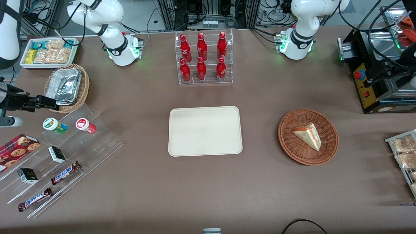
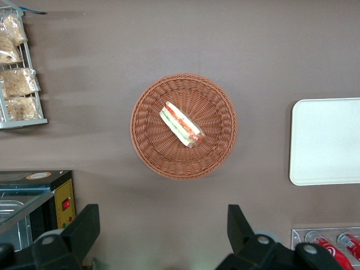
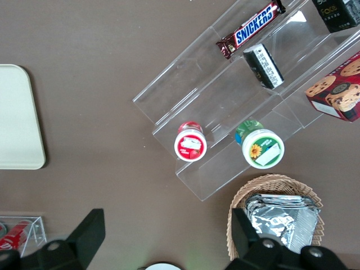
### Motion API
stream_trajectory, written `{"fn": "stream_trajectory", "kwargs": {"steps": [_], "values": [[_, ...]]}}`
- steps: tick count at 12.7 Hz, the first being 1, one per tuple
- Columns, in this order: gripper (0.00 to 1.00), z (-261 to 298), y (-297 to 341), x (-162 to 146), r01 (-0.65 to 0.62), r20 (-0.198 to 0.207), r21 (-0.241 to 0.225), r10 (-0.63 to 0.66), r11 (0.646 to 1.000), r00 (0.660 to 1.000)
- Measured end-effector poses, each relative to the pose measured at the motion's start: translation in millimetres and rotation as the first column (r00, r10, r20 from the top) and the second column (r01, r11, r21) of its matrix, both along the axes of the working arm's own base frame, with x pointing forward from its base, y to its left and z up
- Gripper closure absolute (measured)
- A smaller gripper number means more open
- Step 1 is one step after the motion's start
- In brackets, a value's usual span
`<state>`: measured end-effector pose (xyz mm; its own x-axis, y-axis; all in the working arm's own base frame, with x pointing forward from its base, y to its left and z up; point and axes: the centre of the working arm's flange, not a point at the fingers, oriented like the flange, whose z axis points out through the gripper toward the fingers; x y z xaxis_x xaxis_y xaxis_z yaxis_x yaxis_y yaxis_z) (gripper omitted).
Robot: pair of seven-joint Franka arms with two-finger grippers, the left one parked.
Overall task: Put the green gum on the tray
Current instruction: 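Move the right gripper down toward the green-capped gum bottle on the stand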
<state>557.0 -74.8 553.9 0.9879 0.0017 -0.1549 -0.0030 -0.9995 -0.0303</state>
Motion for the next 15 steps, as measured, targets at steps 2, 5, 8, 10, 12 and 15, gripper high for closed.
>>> {"fn": "stream_trajectory", "kwargs": {"steps": [2, 5, 8, 10, 12, 15], "values": [[0.0, -0.2, 0.0, 0.0, -0.001, -0.002, -0.002, 0.001, 1.0, 1.0], [0.0, -3.0, 1.0, 0.2, -0.005, -0.009, -0.001, 0.005, 1.0, 1.0], [0.0, -21.6, -5.1, 3.9, -0.09, -0.002, 0.01, 0.09, 0.996, 0.996], [0.0, -38.4, -13.1, 3.7, -0.162, 0.005, 0.022, 0.162, 0.987, 0.987], [0.0, -55.0, -28.9, 3.1, -0.29, 0.033, 0.035, 0.289, 0.956, 0.957], [0.0, -83.2, -72.9, -3.8, -0.526, 0.091, 0.039, 0.521, 0.85, 0.849]]}}
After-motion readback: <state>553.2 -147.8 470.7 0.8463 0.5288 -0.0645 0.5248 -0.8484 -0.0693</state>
